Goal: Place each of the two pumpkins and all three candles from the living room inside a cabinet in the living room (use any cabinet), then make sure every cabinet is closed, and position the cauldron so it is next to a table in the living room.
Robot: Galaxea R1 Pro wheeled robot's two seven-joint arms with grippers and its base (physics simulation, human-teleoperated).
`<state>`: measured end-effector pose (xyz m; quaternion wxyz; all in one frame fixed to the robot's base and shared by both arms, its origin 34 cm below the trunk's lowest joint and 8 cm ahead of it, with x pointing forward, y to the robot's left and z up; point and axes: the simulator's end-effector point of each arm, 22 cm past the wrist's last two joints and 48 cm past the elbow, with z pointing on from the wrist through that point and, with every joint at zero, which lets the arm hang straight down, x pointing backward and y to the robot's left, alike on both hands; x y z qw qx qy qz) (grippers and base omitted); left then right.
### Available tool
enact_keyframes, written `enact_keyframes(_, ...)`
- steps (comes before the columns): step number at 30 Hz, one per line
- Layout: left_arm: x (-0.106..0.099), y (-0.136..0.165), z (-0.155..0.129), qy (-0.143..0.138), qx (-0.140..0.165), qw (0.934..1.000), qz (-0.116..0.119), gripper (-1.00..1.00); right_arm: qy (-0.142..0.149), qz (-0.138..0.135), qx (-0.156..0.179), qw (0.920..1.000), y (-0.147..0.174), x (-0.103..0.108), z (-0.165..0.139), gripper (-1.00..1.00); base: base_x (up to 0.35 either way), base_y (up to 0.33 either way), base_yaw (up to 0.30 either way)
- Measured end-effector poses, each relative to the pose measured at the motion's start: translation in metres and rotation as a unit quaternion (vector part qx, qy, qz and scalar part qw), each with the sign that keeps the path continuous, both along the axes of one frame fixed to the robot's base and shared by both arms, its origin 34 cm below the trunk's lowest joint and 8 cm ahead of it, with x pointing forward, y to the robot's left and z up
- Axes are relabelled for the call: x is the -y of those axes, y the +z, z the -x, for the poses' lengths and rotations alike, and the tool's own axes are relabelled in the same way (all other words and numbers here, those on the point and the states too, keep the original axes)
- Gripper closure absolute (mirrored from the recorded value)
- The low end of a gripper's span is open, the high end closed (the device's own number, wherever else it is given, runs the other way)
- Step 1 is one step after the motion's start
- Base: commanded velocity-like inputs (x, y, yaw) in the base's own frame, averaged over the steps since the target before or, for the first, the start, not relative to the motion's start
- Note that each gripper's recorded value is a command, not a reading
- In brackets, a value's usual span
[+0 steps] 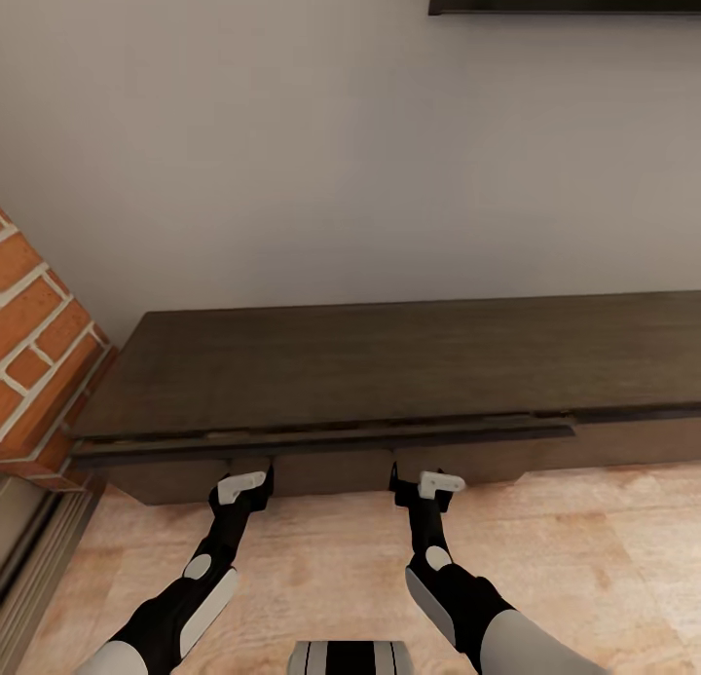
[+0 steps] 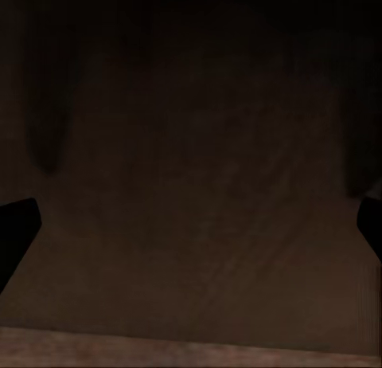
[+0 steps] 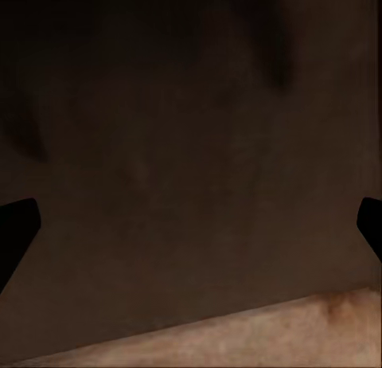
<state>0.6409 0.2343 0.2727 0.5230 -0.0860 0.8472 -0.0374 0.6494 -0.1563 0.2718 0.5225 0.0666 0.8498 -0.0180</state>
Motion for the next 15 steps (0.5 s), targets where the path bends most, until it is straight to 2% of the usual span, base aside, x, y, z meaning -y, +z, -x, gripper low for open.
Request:
enact_keyframes(5,0.0,-0.001,0.001,0.0,-0.001,1.0,0.0,-1.0,0.0,0.0,0.0,1.0,0.0,0.0,0.0,-1.0,0.044,0.0,0.0)
enact_keyframes(10,0.0,-0.001,0.002,-0.001,-0.002,1.0,-0.001,-1.0,0.0,0.0,0.0,1.0,0.0,0.0,0.0,-1.0,0.222,0.0,0.0)
enact_keyframes(15,0.0,-0.008,0.013,-0.002,-0.011,0.9999,-0.002,-1.0,0.0,0.001,-0.003,1.0,-0.003,0.0,0.004,-1.0,0.054,0.0,0.0)
